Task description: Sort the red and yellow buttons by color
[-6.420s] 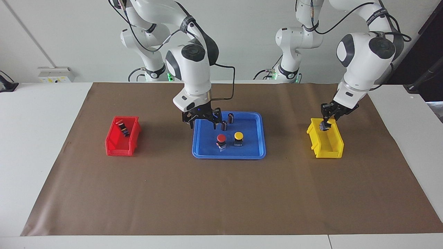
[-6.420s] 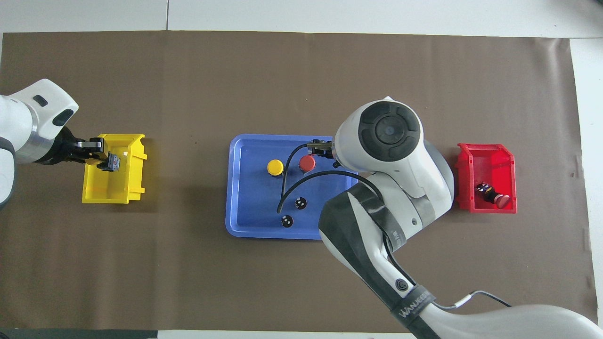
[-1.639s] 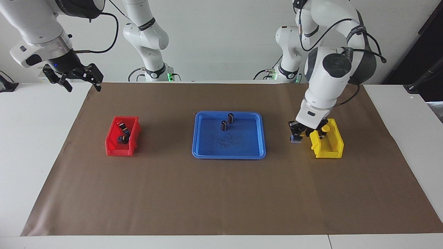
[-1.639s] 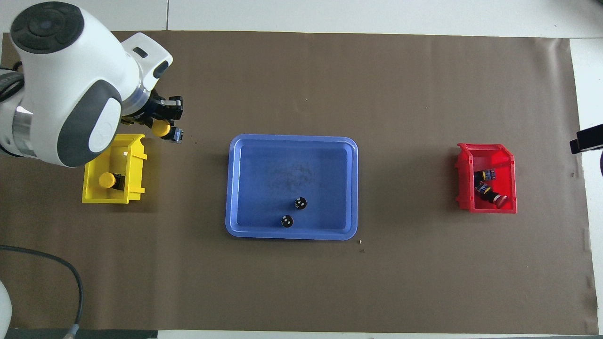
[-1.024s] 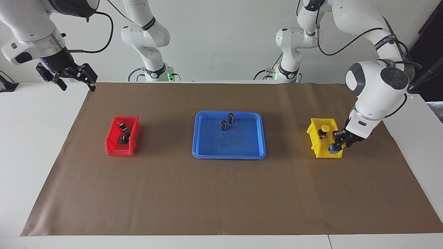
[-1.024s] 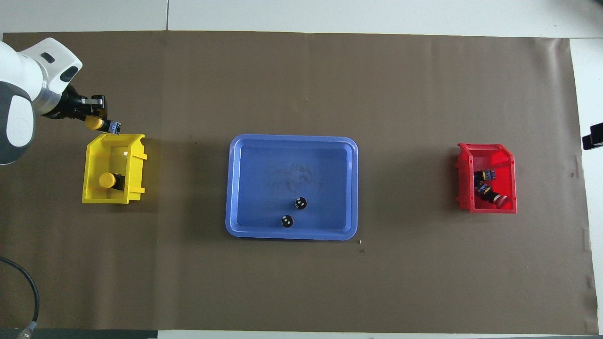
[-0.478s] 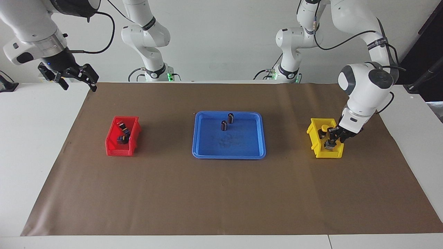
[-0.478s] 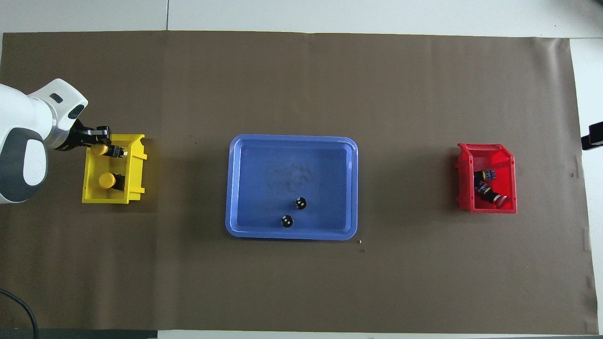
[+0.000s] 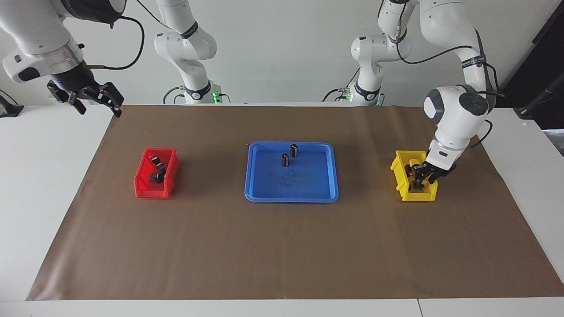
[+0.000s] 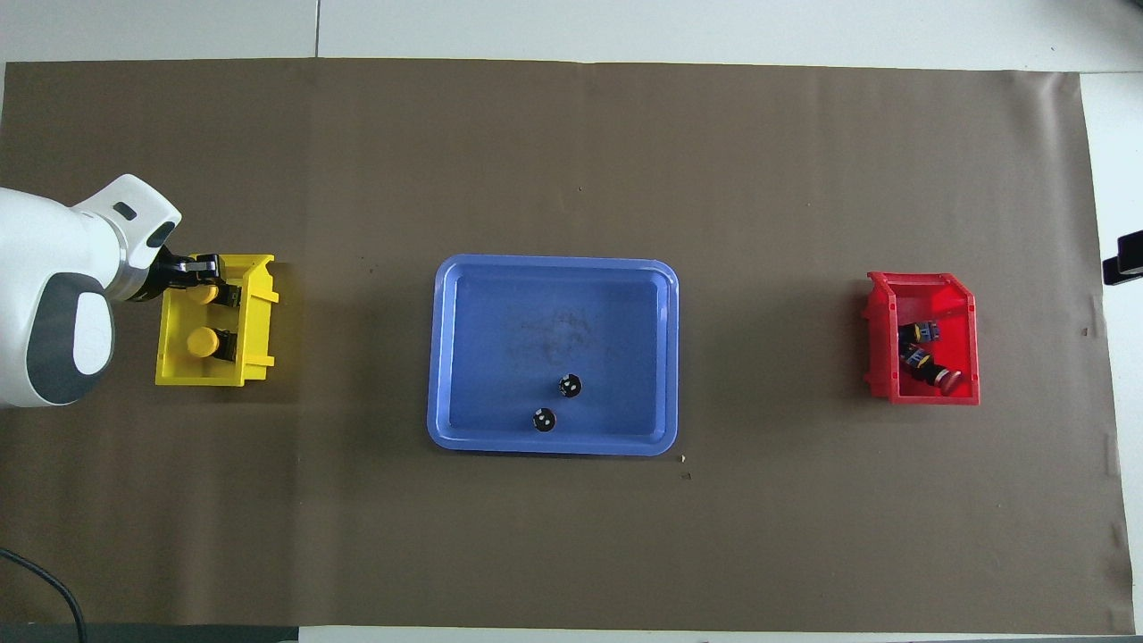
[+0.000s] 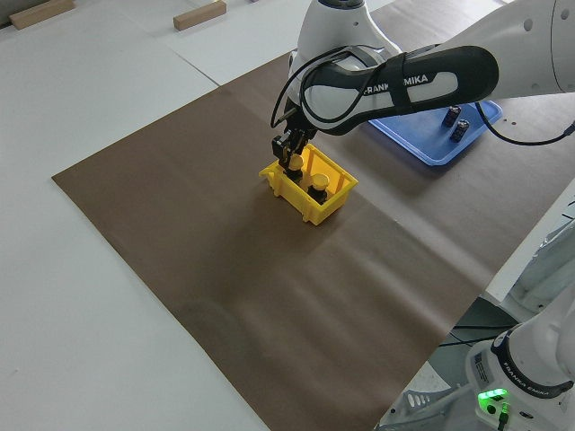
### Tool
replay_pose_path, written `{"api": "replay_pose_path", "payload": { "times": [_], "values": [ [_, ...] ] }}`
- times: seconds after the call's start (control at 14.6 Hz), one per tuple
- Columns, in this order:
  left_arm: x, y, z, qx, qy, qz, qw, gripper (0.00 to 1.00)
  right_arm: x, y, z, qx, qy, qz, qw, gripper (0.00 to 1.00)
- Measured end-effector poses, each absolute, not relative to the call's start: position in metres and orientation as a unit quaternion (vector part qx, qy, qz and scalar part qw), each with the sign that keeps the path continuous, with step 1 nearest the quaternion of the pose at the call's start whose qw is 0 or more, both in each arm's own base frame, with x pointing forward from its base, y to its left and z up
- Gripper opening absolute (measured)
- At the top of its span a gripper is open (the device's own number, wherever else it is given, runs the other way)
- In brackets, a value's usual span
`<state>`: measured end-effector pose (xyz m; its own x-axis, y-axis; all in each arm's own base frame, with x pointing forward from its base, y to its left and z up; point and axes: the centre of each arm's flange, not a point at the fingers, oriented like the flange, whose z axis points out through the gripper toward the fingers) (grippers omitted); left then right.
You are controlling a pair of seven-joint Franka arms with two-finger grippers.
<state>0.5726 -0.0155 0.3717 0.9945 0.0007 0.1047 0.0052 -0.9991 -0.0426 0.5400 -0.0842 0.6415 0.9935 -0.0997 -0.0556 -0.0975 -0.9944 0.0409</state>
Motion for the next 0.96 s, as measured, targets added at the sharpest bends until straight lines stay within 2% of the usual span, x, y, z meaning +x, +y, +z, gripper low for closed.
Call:
{"api": "replay_pose_path", "payload": {
  "times": [0.07,0.14,0.2,0.34,0.41,0.68,0.96],
  "values": [
    [0.573,-0.016,0.373,-0.998,-0.001,-0.054,0.021,0.75,0.540,-0.084,0.641,0.998,-0.049,-0.031,0.019,1.00],
    [0.574,-0.017,0.377,-0.998,-0.001,-0.057,0.021,0.81,0.539,-0.084,0.639,0.998,-0.049,-0.034,0.019,1.00],
    [0.577,-0.017,0.385,-0.998,0.000,-0.060,0.021,0.81,0.539,-0.084,0.636,0.998,-0.049,-0.036,0.018,1.00],
    [0.585,-0.020,0.416,-0.999,0.004,-0.049,0.023,0.96,0.539,-0.084,0.634,0.998,-0.049,-0.039,0.018,1.00],
    [0.588,-0.023,0.443,-0.999,0.009,-0.038,0.025,1.00,0.539,-0.084,0.634,0.998,-0.049,-0.039,0.018,1.00],
    [0.586,-0.045,0.551,-0.999,0.039,-0.025,0.020,1.00,0.539,-0.084,0.634,0.998,-0.049,-0.039,0.018,1.00],
    [0.572,-0.057,0.623,-0.998,0.067,-0.013,-0.008,1.00,0.539,-0.084,0.634,0.998,-0.049,-0.039,0.018,1.00]
  ]
}}
